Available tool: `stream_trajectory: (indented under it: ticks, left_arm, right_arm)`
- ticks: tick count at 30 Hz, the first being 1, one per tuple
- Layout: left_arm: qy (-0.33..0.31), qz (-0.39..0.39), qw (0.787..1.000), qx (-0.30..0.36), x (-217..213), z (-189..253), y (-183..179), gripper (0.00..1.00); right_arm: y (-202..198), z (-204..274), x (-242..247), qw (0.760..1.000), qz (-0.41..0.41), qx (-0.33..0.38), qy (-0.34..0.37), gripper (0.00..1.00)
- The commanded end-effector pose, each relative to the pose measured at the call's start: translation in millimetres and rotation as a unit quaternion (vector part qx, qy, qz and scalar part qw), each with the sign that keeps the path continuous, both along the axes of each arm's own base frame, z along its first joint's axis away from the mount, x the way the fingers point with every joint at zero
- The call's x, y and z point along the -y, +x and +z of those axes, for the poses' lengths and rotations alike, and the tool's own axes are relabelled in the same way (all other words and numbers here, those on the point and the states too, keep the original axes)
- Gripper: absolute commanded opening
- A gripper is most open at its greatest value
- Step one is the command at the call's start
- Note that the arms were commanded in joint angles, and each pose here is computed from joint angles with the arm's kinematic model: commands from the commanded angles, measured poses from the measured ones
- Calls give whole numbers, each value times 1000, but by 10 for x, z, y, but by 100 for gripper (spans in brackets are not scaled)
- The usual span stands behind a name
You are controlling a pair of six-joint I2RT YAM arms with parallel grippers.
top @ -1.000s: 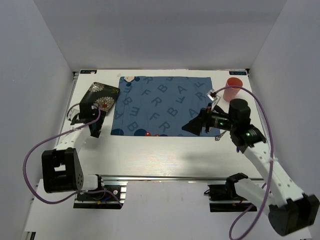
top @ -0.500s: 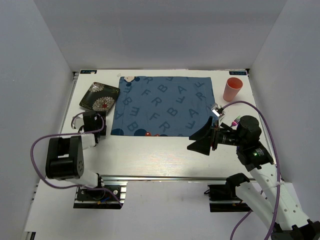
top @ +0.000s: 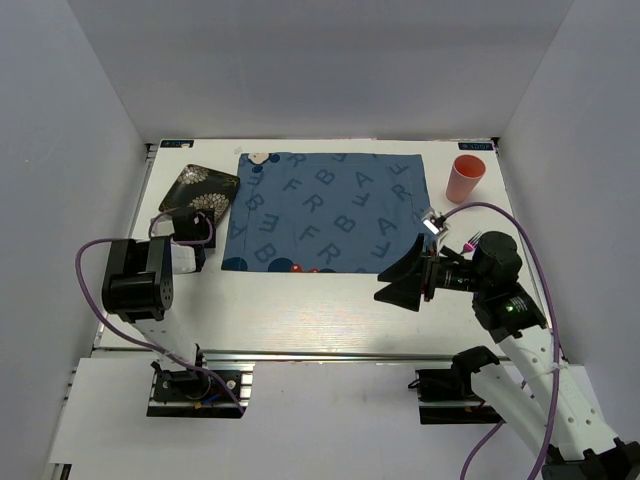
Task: Set the dinner table for one person
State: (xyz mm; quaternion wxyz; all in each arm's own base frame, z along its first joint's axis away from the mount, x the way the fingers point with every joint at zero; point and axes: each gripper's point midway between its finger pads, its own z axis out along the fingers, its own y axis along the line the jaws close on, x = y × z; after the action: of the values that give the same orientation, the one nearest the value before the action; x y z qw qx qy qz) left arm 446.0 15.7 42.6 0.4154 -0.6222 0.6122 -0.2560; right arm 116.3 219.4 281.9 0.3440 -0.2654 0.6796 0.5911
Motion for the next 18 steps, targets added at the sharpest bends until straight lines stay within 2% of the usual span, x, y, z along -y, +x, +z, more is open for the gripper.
stream_trajectory:
  ticks: [1,3,6,8,11,12,14,15,16,17,18]
  left_arm:
    - [22,10,999,-32,-73,-155,-23,72]
    - [23,16,999,-35,-121,-178,-3,65]
    - [26,17,999,-39,-135,-227,32,64]
    - [32,19,998,-54,-156,-290,41,52]
    - [32,19,998,-57,-157,-326,44,48]
    - [33,22,998,-58,-197,-336,36,33]
    - [35,26,997,-64,-212,-342,10,20]
    - [36,28,997,-67,-219,-337,-2,17]
    - [37,29,996,-71,-225,-346,-34,5]
    - [37,30,996,-72,-226,-339,-50,0]
    - [37,31,996,-71,-228,-280,-64,0]
  right_arm:
    - [-9,22,-15,1000,9,12,7,89]
    - [-6,7,-19,1000,10,12,6,89]
    - [24,-32,-17,1000,2,8,1,89]
    - [37,-50,-19,1000,0,5,0,89]
    - [43,-52,-22,1000,-1,4,-1,89]
    - [51,-52,-22,1000,-2,4,-1,89]
    - [51,-53,-24,1000,-2,2,-2,89]
    - [63,-54,-20,1000,-5,0,-2,89]
    - [62,-53,-20,1000,-5,-1,-3,89]
    - [57,-52,-22,1000,-4,-1,-3,89]
    - [61,-34,-18,1000,-7,1,-3,89]
